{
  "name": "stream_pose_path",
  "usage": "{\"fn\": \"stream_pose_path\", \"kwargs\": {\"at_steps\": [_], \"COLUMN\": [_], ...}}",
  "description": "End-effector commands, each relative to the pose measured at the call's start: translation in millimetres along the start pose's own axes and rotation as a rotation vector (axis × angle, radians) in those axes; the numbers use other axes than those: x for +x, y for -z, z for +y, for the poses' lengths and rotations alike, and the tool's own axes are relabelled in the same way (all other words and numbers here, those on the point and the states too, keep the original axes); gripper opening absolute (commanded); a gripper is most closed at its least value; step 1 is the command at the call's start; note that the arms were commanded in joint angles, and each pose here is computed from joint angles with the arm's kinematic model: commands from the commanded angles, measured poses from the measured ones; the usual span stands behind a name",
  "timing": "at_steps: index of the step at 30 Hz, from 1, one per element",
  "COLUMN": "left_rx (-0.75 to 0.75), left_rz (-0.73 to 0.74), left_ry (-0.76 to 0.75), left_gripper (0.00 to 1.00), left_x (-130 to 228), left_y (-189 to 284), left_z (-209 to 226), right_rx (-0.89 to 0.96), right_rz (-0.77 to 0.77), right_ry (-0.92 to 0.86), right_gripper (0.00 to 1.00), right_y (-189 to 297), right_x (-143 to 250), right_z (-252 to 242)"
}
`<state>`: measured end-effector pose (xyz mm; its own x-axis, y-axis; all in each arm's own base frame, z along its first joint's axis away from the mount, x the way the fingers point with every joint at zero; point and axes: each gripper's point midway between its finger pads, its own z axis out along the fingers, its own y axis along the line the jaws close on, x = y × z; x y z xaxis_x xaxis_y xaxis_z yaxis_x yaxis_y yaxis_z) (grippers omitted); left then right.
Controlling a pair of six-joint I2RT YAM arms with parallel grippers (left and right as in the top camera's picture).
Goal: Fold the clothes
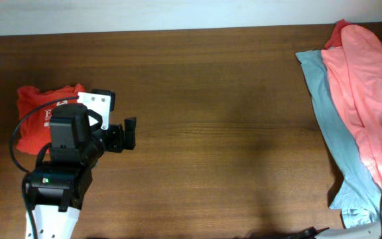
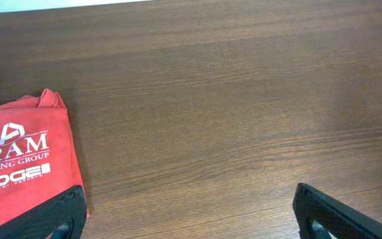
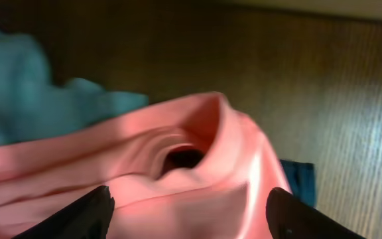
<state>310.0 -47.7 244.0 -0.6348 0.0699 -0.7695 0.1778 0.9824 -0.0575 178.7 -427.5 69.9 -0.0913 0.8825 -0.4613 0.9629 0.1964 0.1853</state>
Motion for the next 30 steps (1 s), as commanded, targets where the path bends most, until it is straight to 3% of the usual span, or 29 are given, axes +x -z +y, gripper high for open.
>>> {"fn": "stream_pose_path", "kwargs": {"at_steps": [1, 2, 4, 9, 13, 17, 22, 26, 30], "left_rx": [0.011, 0.011, 0.011, 0.011, 0.012, 0.012, 0.044, 0.045, 0.045], "left_rz": [-0.025, -0.028, -0.035, -0.035, -0.034, -0.034, -0.031, -0.031, -0.030], "left_ry": [-0.016, -0.016, -0.017, -0.017, -0.017, -0.017, -0.017, -0.017, -0.017], "left_gripper": [0.99, 0.99, 0.99, 0.99, 0.99, 0.99, 0.99, 0.99, 0.99], "left_x": [-10, -10, -12, -12, -12, -12, -11, -11, -11], "left_y": [3, 3, 4, 4, 4, 4, 4, 4, 4], "left_z": [-2, -2, -2, -2, -2, -2, -7, -8, -8], "right_rx": [0.038, 0.036, -0.006, -0.163, -0.331, -0.470, -0.600, -0.649, -0.651], "right_rz": [0.035, 0.043, 0.057, 0.025, -0.046, -0.093, -0.009, 0.241, 0.380], "right_ry": [-0.021, -0.023, -0.025, -0.034, 0.027, 0.171, 0.481, 0.752, 0.985], "right_gripper": [0.77, 0.66, 0.04, 0.04, 0.04, 0.04, 0.04, 0.04, 0.04], "right_y": [-21, -24, -27, -3, 55, 124, 195, 221, 235], "right_x": [8, 10, 13, -3, -25, -12, 76, 198, 291], "right_z": [-18, -18, -12, 20, 72, 140, 222, 262, 280]}}
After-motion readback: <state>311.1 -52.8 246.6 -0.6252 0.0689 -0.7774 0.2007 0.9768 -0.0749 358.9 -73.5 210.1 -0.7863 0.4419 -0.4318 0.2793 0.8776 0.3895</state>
